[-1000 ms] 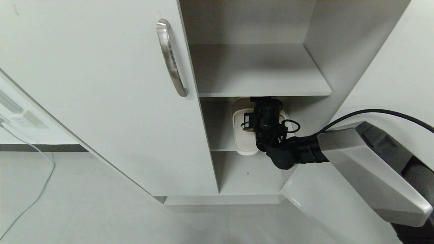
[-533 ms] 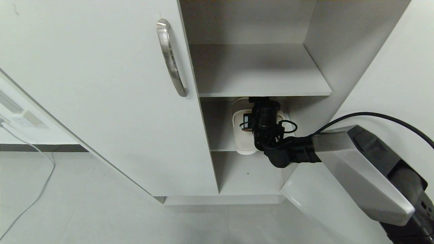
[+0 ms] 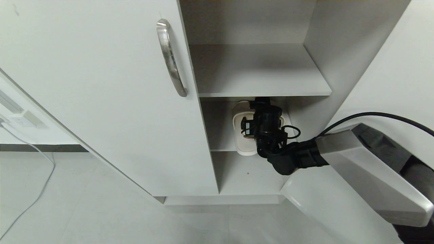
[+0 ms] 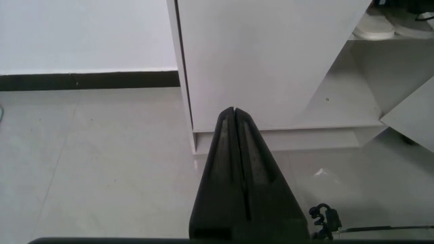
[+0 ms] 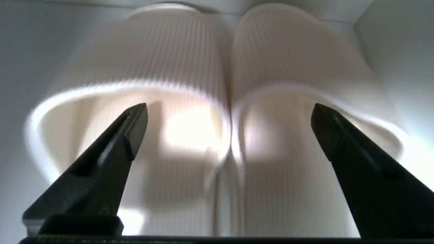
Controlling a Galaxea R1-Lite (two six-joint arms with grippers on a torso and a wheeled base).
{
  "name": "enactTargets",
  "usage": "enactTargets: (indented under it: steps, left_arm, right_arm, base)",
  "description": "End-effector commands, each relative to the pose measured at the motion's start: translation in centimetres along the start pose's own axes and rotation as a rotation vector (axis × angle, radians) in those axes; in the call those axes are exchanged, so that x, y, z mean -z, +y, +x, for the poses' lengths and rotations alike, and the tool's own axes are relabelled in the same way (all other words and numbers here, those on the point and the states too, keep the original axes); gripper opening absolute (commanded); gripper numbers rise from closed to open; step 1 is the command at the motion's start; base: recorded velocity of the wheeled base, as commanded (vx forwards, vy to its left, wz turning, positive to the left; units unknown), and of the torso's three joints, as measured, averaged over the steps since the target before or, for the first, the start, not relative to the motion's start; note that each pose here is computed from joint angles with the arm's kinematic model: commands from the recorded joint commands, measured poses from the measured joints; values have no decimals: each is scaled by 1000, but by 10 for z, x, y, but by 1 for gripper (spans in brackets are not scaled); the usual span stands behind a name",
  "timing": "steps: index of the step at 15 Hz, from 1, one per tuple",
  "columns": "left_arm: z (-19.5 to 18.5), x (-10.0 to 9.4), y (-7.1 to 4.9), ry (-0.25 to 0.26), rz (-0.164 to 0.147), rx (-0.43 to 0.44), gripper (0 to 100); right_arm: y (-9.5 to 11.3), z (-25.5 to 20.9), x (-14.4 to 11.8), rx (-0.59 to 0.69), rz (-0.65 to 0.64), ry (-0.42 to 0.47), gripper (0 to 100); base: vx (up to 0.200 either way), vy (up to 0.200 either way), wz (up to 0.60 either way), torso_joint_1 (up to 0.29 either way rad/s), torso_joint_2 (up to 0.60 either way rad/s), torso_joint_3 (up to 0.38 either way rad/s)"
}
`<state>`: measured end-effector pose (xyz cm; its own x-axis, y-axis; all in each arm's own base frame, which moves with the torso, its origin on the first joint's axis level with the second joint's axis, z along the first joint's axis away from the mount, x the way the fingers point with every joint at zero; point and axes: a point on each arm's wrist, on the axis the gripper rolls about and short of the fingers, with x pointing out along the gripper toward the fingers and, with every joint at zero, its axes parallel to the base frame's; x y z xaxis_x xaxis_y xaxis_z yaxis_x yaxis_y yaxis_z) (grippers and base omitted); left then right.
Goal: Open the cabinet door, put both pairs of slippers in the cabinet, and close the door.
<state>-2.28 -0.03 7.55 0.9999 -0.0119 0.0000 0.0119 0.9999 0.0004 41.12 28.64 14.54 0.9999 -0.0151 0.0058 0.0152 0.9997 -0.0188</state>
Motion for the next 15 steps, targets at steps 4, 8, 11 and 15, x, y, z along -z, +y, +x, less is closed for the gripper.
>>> enactTargets:
  steps: [4, 8, 11, 15]
  left_arm:
    - [0, 0, 0, 2, 3, 0, 0]
    - [0, 0, 0, 2, 3, 2, 0]
    - [0, 0, 0, 2, 4, 2, 0]
    - [0, 0, 0, 2, 4, 2, 0]
  right_arm:
    - [-25, -104, -21, -101, 7, -7, 100]
    - [-44, -178, 0, -184, 8, 5, 100]
    - [-41, -195, 5, -228, 8, 5, 100]
    - [-40, -198, 9, -236, -1, 18, 100]
  base:
    - [0, 0, 0, 0, 0, 0]
    - [0, 0, 0, 0, 0, 0]
    - [0, 0, 0, 0, 0, 0]
    - [0, 0, 0, 0, 0, 0]
